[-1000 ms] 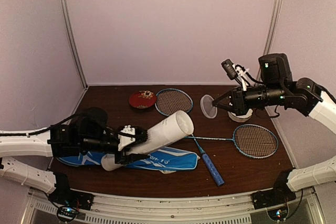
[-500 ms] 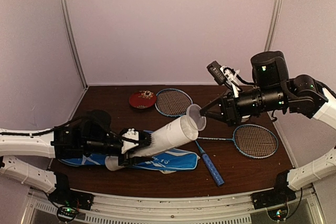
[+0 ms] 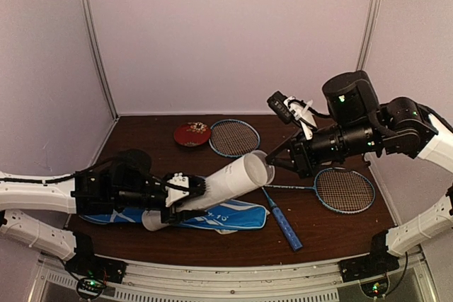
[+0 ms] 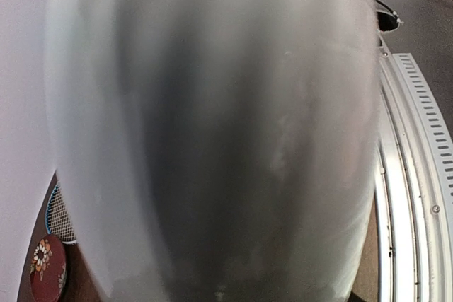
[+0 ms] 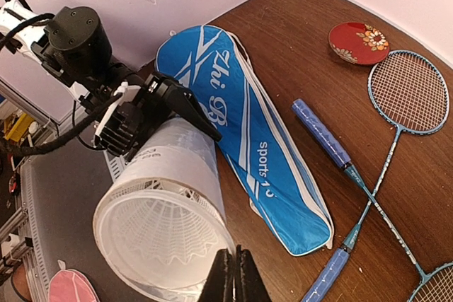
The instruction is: Pack up the badminton gear
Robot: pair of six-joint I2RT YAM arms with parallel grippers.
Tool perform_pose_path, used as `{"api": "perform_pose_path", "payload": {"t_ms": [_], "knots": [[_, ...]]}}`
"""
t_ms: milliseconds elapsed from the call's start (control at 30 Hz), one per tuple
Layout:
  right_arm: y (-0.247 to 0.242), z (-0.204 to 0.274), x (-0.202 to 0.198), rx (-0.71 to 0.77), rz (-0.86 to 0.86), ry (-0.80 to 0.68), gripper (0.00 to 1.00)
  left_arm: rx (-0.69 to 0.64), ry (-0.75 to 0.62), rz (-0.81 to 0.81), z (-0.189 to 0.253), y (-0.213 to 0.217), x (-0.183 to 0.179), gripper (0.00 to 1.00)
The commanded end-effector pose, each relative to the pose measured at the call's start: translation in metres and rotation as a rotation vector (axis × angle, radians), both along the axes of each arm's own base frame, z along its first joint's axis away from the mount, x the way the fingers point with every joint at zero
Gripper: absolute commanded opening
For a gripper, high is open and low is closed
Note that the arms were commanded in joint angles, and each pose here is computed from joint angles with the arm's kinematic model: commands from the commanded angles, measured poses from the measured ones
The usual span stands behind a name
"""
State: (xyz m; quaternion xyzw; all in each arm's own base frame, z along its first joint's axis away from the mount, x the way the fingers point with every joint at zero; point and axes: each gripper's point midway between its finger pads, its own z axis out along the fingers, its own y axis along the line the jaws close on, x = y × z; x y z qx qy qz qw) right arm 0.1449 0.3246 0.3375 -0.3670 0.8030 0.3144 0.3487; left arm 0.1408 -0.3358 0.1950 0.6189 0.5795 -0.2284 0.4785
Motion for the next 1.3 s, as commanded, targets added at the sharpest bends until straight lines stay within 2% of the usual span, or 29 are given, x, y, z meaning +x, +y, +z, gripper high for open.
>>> {"api": "perform_pose_path", "payload": {"t_ms": [0, 333, 700, 833, 1000, 1267], "knots": [[-0.001, -0.002, 0.000, -0.025, -0.007, -0.016, 0.00, -0.092, -0.030, 0.008, 0.022, -0.009, 0.004, 0.41], [0.010, 0.003, -0.005, 0.018, 0.035, -0.007, 0.00, -0.089, -0.029, 0.001, 0.021, -0.010, 0.004, 0.41], [0.014, -0.007, -0.005, -0.011, 0.045, 0.005, 0.01, -0.110, -0.028, -0.001, 0.026, -0.012, 0.003, 0.41], [0.014, -0.010, -0.004, -0.023, 0.041, 0.008, 0.08, -0.121, -0.028, 0.002, 0.028, -0.010, 0.003, 0.41], [0.017, -0.016, -0.003, -0.036, 0.042, 0.017, 0.26, -0.127, -0.030, 0.000, 0.029, -0.011, 0.002, 0.41], [0.023, -0.027, -0.004, -0.050, 0.060, 0.032, 0.32, -0.171, -0.061, -0.055, 0.043, -0.012, -0.006, 0.41]]}}
